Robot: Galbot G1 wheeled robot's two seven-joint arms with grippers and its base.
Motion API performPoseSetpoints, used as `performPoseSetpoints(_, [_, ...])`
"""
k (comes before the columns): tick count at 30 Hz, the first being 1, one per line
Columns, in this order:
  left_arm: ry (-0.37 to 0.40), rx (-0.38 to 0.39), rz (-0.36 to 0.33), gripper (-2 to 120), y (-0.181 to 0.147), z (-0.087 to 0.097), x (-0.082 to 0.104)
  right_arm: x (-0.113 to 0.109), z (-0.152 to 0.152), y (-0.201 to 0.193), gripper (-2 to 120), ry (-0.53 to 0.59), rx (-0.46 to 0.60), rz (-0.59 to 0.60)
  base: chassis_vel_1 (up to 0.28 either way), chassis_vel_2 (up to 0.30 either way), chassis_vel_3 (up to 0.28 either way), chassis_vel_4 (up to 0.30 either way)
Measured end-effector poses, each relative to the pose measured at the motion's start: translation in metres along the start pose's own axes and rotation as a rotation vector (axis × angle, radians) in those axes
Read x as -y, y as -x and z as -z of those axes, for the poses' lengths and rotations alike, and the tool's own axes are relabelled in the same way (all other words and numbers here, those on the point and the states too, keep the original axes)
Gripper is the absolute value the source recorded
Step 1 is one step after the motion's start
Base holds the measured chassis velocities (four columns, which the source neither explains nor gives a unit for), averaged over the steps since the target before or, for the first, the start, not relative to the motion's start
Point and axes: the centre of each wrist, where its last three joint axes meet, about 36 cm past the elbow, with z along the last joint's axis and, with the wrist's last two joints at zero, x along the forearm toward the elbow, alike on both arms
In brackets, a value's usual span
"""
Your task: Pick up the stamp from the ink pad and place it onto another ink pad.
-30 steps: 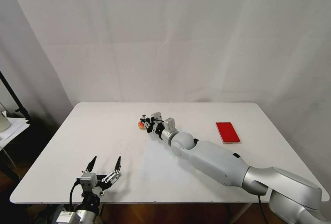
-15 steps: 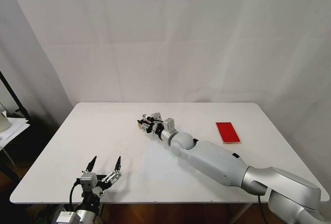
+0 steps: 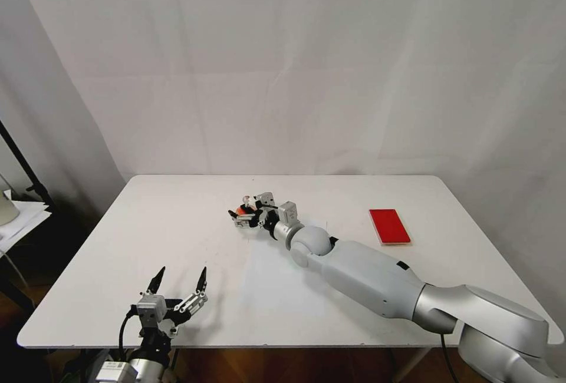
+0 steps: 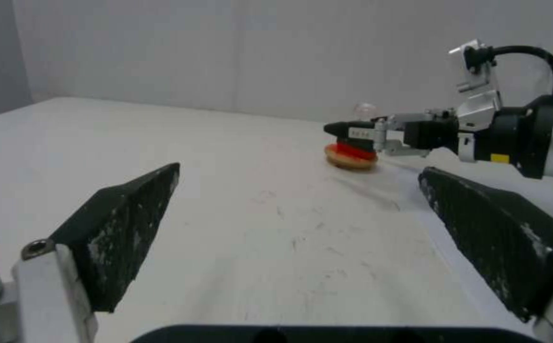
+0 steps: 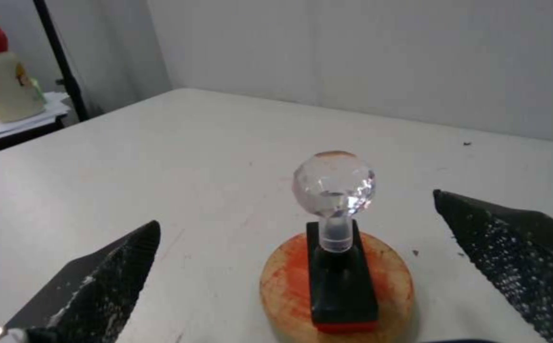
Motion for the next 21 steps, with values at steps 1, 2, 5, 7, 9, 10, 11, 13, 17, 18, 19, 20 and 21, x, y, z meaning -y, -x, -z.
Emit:
performPoseSetpoints(1, [0.000,0.000,0.000,100,0.000,0.000,0.000,0.000,0.001,-0.007,110,-0.007,0.002,0.008,0.000,0.000,0.000,0.000])
performPoseSetpoints(2, [0.000,0.000,0.000,100,0.000,0.000,0.000,0.001,0.003,-0.016,111,-0.017,0.003,0.009,0.000,0.000,0.000,0.000])
performPoseSetpoints(5, [0.000,0.000,0.000,100,0.000,0.000,0.000,0.006,0.005,-0.039,113,-0.041,-0.004,0.004,0.000,0.000,0.000,0.000])
performPoseSetpoints(7, [0.000,0.000,0.000,100,0.000,0.000,0.000,0.013,0.005,-0.063,114,-0.068,-0.013,-0.015,0.000,0.000,0.000,0.000])
performPoseSetpoints(9, [0.000,0.000,0.000,100,0.000,0.000,0.000,0.015,0.005,-0.075,114,-0.081,-0.014,-0.021,0.000,0.000,0.000,0.000])
performPoseSetpoints(10, [0.000,0.000,0.000,100,0.000,0.000,0.000,0.018,0.005,-0.092,114,-0.101,-0.012,-0.029,0.000,0.000,0.000,0.000])
performPoseSetpoints(11, [0.000,0.000,0.000,100,0.000,0.000,0.000,0.019,0.006,-0.102,114,-0.116,-0.008,-0.036,0.000,0.000,0.000,0.000])
performPoseSetpoints(13, [0.000,0.000,0.000,100,0.000,0.000,0.000,0.023,0.007,-0.135,113,-0.164,0.009,-0.062,0.000,0.000,0.000,0.000])
performPoseSetpoints(17, [0.000,0.000,0.000,100,0.000,0.000,0.000,0.033,0.005,-0.183,109,-0.218,0.036,-0.161,0.000,0.000,0.000,0.000])
performPoseSetpoints(18, [0.000,0.000,0.000,100,0.000,0.000,0.000,0.036,0.003,-0.204,106,-0.229,0.069,-0.204,0.000,0.000,0.000,0.000])
performPoseSetpoints(19, [0.000,0.000,0.000,100,0.000,0.000,0.000,0.040,0.003,-0.221,104,-0.238,0.096,-0.244,0.000,0.000,0.000,0.000])
performPoseSetpoints(20, [0.000,0.000,0.000,100,0.000,0.000,0.000,0.040,0.003,-0.221,104,-0.238,0.096,-0.244,0.000,0.000,0.000,0.000])
performPoseSetpoints(21, [0.000,0.000,0.000,100,0.000,0.000,0.000,0.043,0.004,-0.238,102,-0.246,0.122,-0.287,0.000,0.000,0.000,0.000])
